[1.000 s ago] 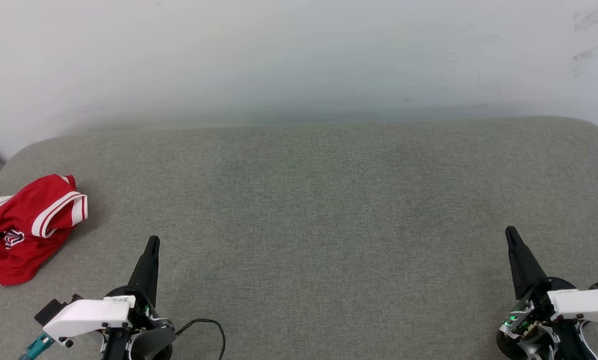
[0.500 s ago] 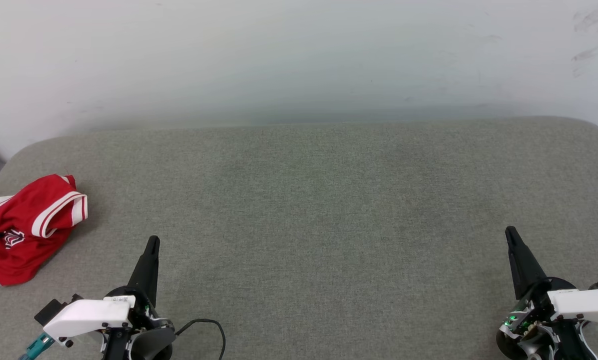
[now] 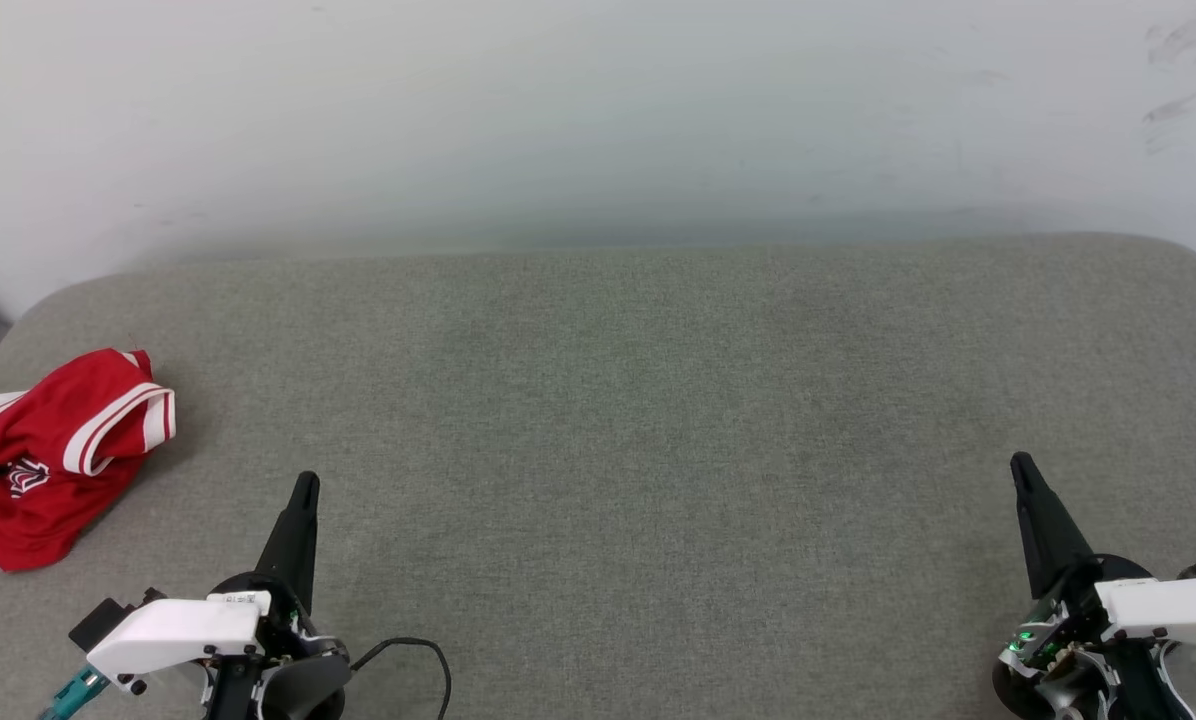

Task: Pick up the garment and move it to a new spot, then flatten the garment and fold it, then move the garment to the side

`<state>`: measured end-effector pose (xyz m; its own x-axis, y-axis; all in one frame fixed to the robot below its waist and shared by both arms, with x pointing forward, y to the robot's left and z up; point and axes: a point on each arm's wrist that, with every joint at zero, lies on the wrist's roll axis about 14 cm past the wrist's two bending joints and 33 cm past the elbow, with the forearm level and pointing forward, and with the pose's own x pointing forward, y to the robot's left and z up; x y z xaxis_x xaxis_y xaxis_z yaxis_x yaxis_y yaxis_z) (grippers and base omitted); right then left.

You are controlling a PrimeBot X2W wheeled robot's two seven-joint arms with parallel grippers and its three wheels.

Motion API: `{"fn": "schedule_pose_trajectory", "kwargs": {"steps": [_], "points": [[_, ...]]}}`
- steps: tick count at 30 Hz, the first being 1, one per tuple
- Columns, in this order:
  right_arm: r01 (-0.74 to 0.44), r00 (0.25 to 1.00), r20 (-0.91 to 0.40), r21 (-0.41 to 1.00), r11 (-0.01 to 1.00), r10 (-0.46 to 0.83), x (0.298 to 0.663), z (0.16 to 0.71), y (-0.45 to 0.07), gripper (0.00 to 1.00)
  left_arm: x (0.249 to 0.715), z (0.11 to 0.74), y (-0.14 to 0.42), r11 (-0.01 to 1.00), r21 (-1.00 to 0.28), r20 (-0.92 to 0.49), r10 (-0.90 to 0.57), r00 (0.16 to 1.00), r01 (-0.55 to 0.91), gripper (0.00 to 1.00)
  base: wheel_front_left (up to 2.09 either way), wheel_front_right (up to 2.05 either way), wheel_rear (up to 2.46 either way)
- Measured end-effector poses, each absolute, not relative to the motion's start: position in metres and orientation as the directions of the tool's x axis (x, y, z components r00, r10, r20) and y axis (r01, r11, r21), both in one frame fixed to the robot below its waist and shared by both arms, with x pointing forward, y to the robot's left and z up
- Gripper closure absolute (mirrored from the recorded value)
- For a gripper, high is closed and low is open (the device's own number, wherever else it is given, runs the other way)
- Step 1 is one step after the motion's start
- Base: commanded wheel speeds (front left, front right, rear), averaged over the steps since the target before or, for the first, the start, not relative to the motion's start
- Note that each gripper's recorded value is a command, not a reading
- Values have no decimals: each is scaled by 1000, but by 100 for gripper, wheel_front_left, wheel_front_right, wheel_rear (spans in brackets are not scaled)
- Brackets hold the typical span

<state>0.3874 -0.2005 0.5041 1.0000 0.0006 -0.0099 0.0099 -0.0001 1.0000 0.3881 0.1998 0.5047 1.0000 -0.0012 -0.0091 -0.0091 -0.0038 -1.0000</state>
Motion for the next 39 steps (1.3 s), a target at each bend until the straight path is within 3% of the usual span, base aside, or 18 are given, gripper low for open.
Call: {"fn": "schedule_pose_trajectory", "kwargs": {"steps": [1, 7, 16, 31, 39], "points": [[10, 1000, -10, 1000, 0, 1, 387, 504, -201, 0, 388, 505, 200, -4, -1000, -9, -1, 1000, -9, 0, 0, 0, 0], [98, 995, -98, 995, -3, -7, 373, 475, -202, 0, 374, 474, 198, -11, -995, -100, 1, 995, -99, 0, 0, 0, 0], [95, 995, -94, 994, 57, -22, 373, 476, -200, 0, 372, 477, 199, 19, -996, -91, 28, 995, -92, 0, 0, 0, 0], [97, 993, -68, 938, 332, -98, 371, 484, -218, 0, 368, 484, 225, 180, -980, -66, 133, 989, -89, 0, 0, 0, 0], [44, 997, -2, 831, 555, -76, 375, 505, -212, 0, 367, 497, 246, 294, -952, -23, 204, 979, -84, 0, 0, 0, 0]]}}
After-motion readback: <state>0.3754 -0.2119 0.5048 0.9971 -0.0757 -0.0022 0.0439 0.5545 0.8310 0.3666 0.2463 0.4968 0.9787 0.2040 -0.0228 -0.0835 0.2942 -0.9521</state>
